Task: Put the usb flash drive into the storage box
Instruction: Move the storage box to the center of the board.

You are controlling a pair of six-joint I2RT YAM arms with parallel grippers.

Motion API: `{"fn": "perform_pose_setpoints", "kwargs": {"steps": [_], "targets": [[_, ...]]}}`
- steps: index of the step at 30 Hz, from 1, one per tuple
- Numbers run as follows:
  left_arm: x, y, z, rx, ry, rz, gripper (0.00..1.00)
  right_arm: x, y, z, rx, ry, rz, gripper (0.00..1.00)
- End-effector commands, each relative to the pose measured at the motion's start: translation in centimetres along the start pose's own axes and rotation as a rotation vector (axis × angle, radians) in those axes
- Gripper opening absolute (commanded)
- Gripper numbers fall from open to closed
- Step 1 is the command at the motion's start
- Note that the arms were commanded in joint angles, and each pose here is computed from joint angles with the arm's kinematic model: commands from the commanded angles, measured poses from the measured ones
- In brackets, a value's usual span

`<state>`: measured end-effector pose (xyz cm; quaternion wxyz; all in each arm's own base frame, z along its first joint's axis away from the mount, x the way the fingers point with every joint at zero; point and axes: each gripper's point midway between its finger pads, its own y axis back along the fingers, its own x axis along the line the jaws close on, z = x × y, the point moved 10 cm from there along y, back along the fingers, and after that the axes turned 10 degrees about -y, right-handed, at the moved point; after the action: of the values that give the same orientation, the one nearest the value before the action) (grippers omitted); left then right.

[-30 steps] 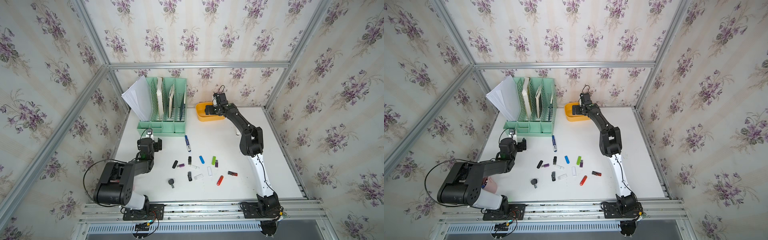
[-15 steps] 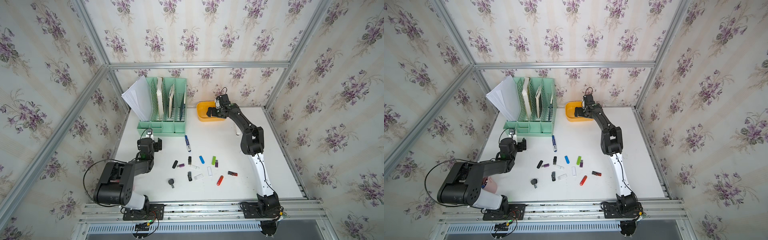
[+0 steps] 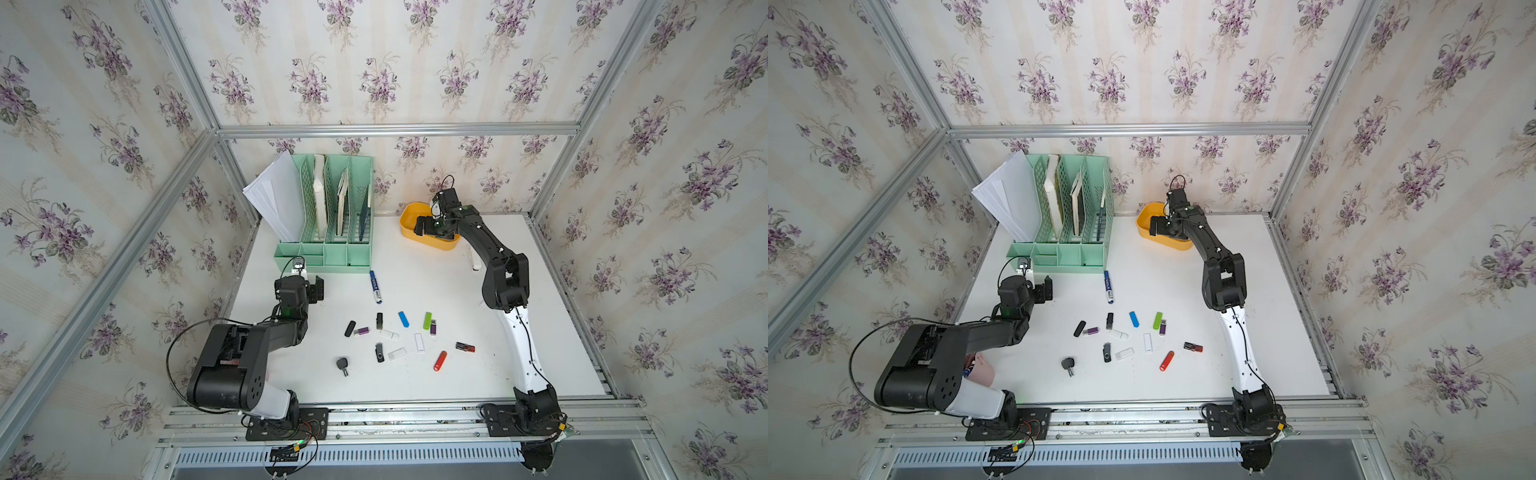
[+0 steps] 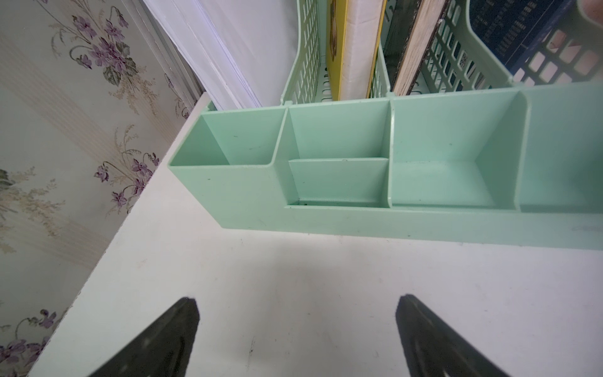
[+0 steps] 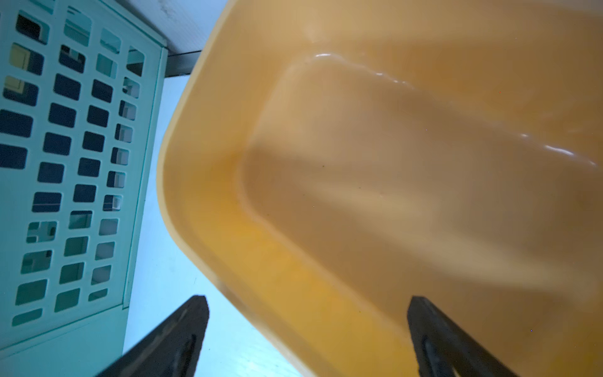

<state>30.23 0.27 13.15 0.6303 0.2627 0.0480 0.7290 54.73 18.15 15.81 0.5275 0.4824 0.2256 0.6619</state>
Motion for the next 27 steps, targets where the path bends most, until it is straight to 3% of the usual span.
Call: {"fn": "perform_pose_setpoints", "kwargs": {"steps": [1, 13, 21, 27], "targets": [[0.0, 0.0, 0.1, -0.003, 0.005, -0.003, 0.99, -1.0, 0.0, 0.9, -0.027, -0.070, 0.017, 1.00], [0.0, -0.1, 0.1, -0.003, 0.004, -0.003, 0.99, -0.7, 0.4, -1.1, 0.178, -0.033, 0.171, 1.00], [0.0, -0.1, 0.2, -0.006, 0.005, -0.002, 0.99, -1.2, 0.0, -4.9, 0.345, 0.016, 0.148, 1.00], [0.0, -0.1, 0.2, -0.005, 0.005, -0.003, 0.99, 0.8, 1.2, -7.2, 0.388, 0.082, 0.157, 1.00]]}}
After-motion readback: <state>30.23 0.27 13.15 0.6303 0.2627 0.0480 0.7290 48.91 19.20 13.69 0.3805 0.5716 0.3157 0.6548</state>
